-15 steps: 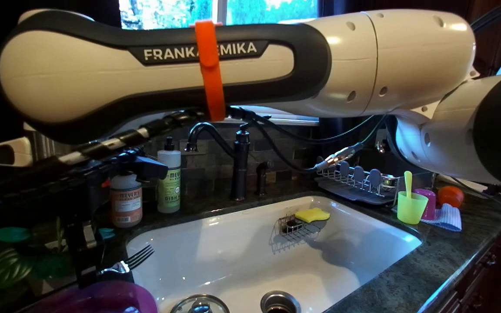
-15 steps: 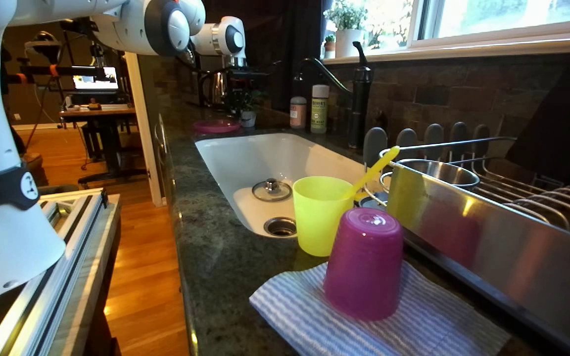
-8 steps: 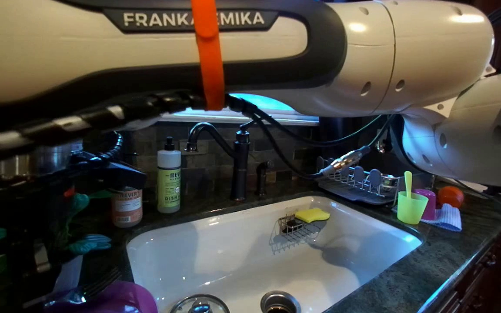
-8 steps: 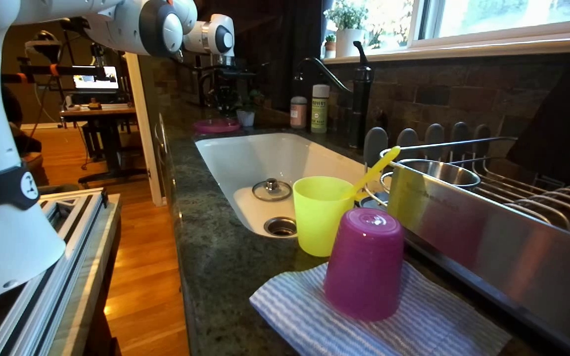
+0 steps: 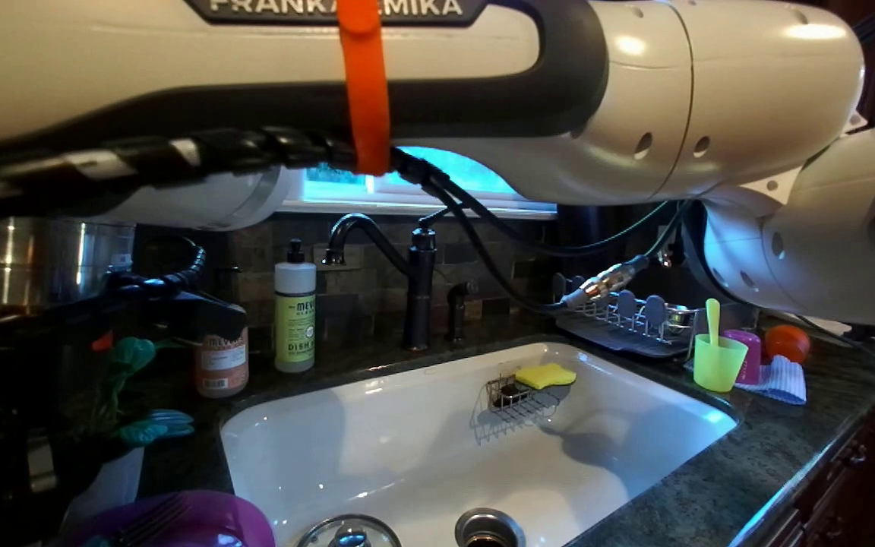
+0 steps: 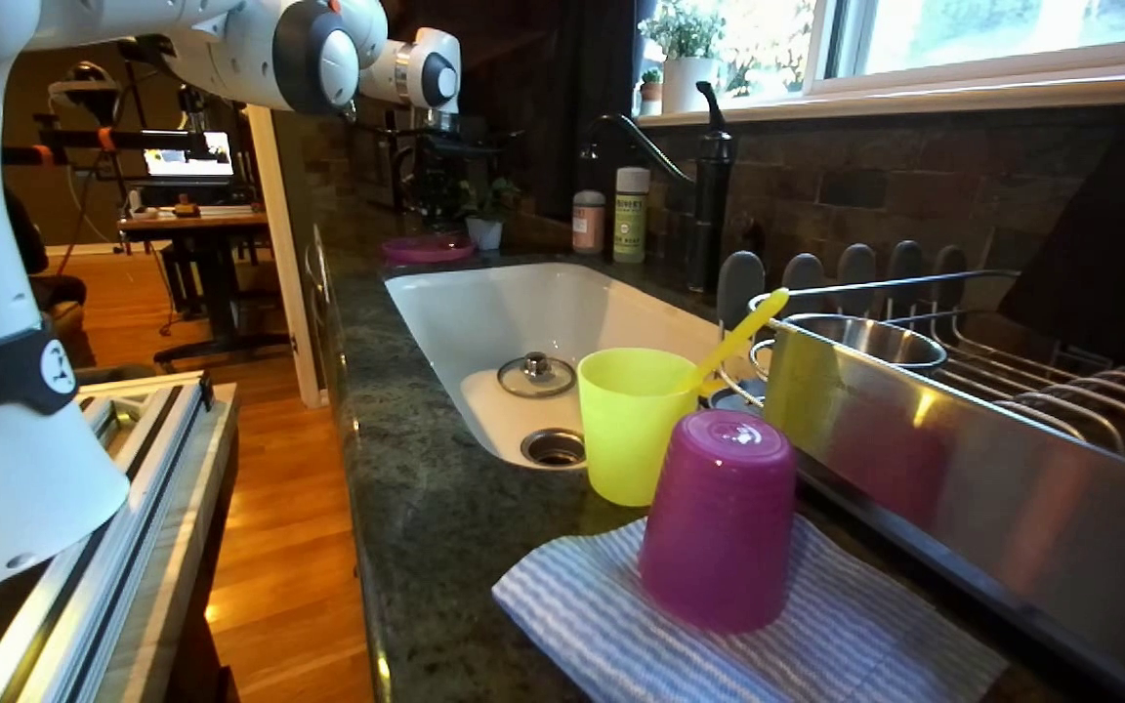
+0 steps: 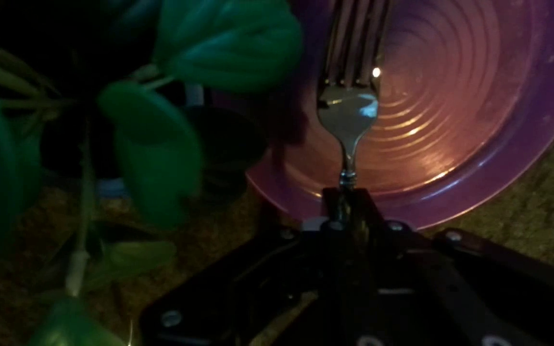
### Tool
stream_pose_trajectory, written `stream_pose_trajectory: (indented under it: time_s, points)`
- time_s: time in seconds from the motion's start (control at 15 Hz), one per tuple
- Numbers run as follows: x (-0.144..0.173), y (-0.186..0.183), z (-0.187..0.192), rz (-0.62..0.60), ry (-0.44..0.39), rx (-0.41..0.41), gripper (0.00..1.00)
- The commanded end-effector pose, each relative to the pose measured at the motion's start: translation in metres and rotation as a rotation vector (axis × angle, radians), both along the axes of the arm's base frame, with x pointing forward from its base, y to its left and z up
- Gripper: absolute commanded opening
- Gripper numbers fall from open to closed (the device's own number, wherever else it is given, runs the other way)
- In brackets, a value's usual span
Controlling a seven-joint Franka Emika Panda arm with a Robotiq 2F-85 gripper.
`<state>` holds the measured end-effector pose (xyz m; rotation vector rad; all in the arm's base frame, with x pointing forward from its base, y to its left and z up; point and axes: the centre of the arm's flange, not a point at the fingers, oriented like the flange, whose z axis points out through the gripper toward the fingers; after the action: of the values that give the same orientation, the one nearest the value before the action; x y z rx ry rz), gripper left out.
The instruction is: Pick up the fork on the counter and put it on the pink plate
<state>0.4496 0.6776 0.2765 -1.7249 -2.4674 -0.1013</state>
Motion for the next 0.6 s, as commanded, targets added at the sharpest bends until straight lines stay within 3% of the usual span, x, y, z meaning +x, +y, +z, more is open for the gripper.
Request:
stream_pose_trajectory:
  time_s: [0.0, 0.4, 0.47, 0.53]
  points:
    - [-0.003, -0.007, -0.011, -0.044, 0.04, -0.016, 0.02]
    - [-0.015, -0.015, -0.026, -0.078, 0.139, -0.104, 0.02]
    - [-0.017, -0.016, -0.026, -0.081, 0.141, -0.122, 0.34]
    - [-0.019, -0.017, -0.025, -0.083, 0.129, -0.131, 0.35]
